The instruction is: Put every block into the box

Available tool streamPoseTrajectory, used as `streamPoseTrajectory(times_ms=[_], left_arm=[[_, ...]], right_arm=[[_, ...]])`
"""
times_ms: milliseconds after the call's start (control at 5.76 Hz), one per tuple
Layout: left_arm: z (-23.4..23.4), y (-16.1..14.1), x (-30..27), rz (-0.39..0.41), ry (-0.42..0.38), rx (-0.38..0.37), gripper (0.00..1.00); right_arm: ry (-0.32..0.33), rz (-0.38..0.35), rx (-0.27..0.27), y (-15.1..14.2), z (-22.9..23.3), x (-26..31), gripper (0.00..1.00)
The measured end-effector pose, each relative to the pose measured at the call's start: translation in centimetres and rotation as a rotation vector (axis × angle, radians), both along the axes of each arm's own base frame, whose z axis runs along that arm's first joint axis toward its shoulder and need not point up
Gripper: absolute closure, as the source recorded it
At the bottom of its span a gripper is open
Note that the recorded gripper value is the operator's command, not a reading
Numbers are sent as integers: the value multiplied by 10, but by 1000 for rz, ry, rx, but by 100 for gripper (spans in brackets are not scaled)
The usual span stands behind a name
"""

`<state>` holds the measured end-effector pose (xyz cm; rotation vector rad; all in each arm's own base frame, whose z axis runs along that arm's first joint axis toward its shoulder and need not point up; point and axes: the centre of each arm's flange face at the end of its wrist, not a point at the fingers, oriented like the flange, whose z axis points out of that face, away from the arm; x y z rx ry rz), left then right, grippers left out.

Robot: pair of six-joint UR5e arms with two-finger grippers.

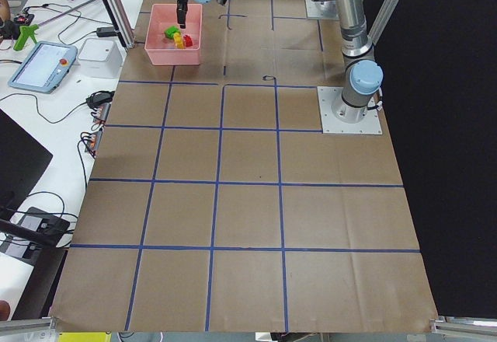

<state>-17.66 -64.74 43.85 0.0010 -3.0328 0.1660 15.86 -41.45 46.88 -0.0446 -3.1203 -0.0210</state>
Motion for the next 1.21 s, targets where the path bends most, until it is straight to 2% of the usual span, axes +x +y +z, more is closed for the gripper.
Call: streamPoseTrajectory(times_ms=[347, 521, 694, 1041, 1215], left_arm=[[24, 77, 38, -26, -60, -4, 2], [36, 101, 43, -46, -95, -4, 2], [44, 116, 44, -54, -107, 1, 2], [54, 127, 43, -59, -113, 2, 1], [55, 128, 43, -61, -111, 2, 1]], right_arm=[[11, -3, -29, 0, 9, -2, 0], [7, -5, -56, -2, 15, -2, 0], [5, -5, -73, -4, 17, -1, 0], [-1, -12, -88, -14, 27, -4, 0], [1, -22, -69, -18, 33, -8, 0]])
